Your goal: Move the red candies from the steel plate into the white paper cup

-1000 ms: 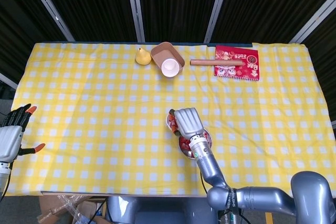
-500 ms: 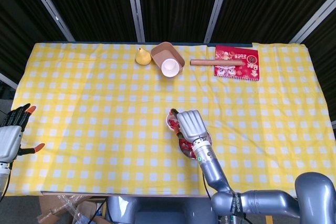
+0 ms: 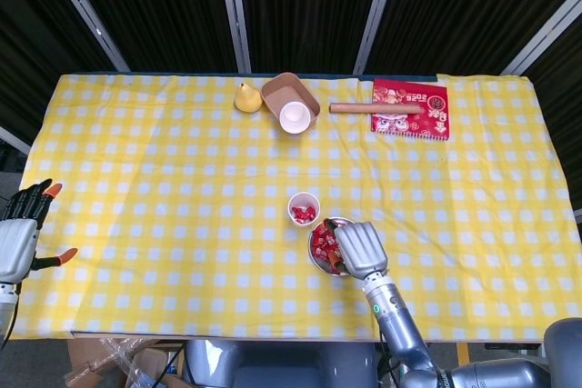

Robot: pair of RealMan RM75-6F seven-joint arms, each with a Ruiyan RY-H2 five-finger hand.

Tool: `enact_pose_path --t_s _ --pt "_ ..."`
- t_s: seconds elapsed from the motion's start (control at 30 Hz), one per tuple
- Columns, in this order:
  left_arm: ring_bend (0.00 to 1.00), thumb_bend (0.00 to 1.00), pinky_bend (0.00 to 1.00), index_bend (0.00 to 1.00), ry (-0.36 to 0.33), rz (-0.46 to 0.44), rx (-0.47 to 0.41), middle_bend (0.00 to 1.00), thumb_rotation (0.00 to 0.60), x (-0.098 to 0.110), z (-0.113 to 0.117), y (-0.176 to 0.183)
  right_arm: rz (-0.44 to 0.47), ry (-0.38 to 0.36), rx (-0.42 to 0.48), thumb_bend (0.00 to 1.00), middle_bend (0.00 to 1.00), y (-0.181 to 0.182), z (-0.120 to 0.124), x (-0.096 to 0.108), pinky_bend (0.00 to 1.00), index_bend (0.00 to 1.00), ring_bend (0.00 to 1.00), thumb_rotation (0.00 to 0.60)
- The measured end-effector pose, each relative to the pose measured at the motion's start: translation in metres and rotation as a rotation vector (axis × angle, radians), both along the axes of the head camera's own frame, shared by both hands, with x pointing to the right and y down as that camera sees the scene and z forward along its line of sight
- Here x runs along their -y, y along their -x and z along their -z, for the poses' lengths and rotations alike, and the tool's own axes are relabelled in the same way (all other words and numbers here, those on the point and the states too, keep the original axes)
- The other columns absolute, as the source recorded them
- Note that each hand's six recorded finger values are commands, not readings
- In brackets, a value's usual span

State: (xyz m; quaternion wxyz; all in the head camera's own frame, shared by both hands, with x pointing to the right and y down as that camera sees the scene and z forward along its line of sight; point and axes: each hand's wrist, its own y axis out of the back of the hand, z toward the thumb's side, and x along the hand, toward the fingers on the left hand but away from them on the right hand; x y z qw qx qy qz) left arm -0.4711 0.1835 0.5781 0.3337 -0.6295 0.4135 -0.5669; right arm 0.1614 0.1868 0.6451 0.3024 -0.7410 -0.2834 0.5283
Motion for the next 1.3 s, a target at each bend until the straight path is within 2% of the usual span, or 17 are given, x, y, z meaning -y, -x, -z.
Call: enact_pose_path --t_s 0.37,0.57,0.83,1.1,1.3 --pt "0.00 0.00 0.00 0.00 -0.006 0.001 0.009 0.00 0.600 0.000 0.000 0.000 0.000 0.091 -0.039 0.41 0.85 -0.015 -0.017 -0.031 0.95 0.33 0.92 0.600" --pt "0.00 0.00 0.00 0.00 -0.006 0.001 0.009 0.00 0.600 0.000 0.000 0.000 0.005 0.116 -0.051 0.40 0.85 -0.016 -0.024 -0.040 0.95 0.33 0.92 0.600" --pt "0.00 0.00 0.00 0.00 -0.004 0.000 0.008 0.00 0.600 0.000 -0.001 0.001 -0.005 0.121 -0.067 0.39 0.85 -0.018 -0.032 -0.042 0.95 0.27 0.92 0.600" --pt "0.00 0.00 0.00 0.00 -0.004 0.000 0.009 0.00 0.600 0.000 -0.001 0.000 -0.018 0.134 -0.074 0.39 0.85 -0.021 -0.040 -0.043 0.95 0.26 0.92 0.600" --pt "0.00 0.00 0.00 0.00 -0.003 0.001 0.009 0.00 0.600 0.000 -0.001 0.000 -0.035 0.121 -0.042 0.39 0.85 -0.016 -0.039 -0.039 0.95 0.26 0.92 0.600"
